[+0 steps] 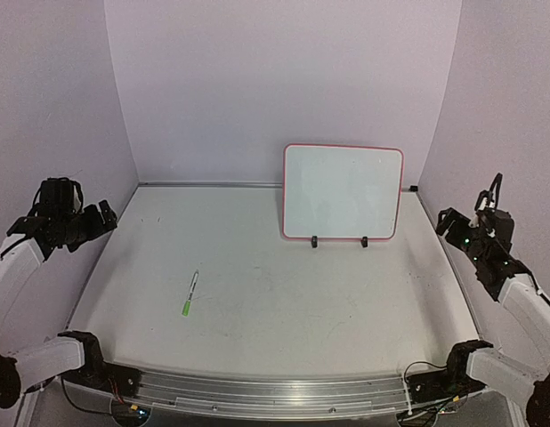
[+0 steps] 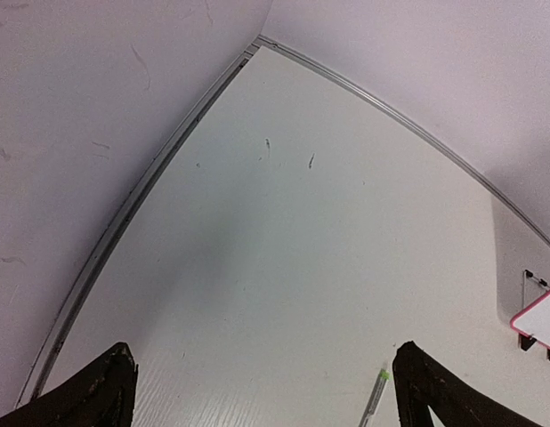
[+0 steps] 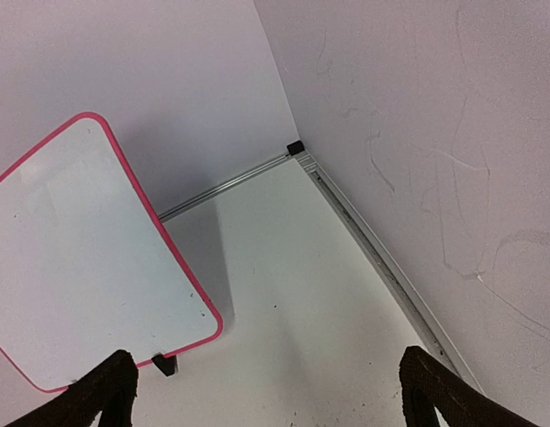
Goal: Write a sentence on the whiteboard
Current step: Move the whiteboard stand to the corner of the board.
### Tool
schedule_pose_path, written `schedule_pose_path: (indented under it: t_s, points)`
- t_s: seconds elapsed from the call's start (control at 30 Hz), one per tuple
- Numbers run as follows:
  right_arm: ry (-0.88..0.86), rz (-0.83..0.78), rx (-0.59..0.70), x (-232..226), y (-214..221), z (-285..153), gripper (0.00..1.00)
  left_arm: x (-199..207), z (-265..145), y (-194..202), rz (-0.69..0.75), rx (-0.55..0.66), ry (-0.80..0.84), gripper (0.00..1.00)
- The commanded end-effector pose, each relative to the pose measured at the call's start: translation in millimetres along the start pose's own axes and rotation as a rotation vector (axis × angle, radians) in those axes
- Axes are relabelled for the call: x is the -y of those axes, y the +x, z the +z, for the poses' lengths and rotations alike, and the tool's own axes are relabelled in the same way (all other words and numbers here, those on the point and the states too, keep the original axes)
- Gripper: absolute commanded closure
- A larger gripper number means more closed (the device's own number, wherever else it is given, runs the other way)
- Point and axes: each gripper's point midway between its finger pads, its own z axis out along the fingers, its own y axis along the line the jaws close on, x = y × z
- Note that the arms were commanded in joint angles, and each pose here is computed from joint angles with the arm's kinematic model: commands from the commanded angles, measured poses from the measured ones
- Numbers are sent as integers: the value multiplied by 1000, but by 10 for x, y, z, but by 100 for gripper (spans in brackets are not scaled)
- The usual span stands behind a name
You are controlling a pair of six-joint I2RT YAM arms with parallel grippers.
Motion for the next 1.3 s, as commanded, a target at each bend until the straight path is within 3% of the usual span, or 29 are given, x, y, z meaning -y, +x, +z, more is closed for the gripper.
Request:
schedule_pose_path:
  t_s: [0.0,0.1,0.33,0.5,0.63,0.87,1.27]
  points:
    - [-84,-31,-19,-207,-101,3,2,255,-191,-447,59,24,43,0]
    - [-124,-50,-84,-307,-50,50,2,448,-165,-609,138,3,98,0]
    - [-259,-77,-273,-730,321,209,7,499,-10,-908,162,107,81,1]
    - [-275,-187,-400,-1112,794,321,9,536,198,-657,234,62,140,0]
    - [-268,-222,-491,-1269,1186,486,14,412,290,-540,263,26,86,1]
    - [-231,-258,-537,-1278,1558,888,32,474,252,-503,271,24,130,1]
    - [-213,-346,-510,-1333,1801,1382,46,544,187,-493,281,31,175,0]
